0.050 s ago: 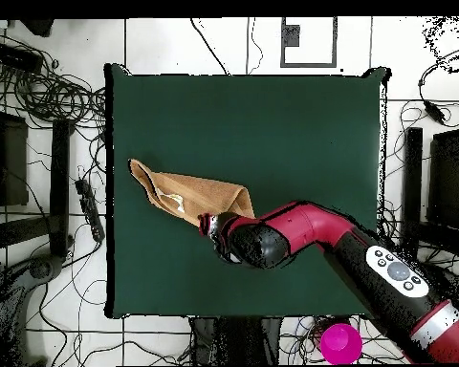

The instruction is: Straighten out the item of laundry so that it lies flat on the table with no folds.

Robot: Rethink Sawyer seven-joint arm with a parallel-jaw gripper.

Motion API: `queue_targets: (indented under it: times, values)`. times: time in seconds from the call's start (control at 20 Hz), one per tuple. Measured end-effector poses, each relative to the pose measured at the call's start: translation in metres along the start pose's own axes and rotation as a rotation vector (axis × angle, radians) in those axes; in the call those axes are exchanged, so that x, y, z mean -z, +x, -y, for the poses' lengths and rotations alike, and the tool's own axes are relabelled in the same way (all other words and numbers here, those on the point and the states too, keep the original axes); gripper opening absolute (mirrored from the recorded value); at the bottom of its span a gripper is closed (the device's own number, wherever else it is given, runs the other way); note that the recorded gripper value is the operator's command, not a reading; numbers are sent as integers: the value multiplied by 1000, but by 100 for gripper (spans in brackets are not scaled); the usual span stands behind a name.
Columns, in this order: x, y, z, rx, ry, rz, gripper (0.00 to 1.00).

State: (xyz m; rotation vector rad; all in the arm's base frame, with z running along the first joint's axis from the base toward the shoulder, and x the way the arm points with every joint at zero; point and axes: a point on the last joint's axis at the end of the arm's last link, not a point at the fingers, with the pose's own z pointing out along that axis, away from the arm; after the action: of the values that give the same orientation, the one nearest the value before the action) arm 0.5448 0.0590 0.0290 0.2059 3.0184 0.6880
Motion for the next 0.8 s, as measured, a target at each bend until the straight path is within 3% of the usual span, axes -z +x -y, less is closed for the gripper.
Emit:
queue_targets:
  times: [0.8]
  values:
    - [-7,-11,5,-2,32,15,100]
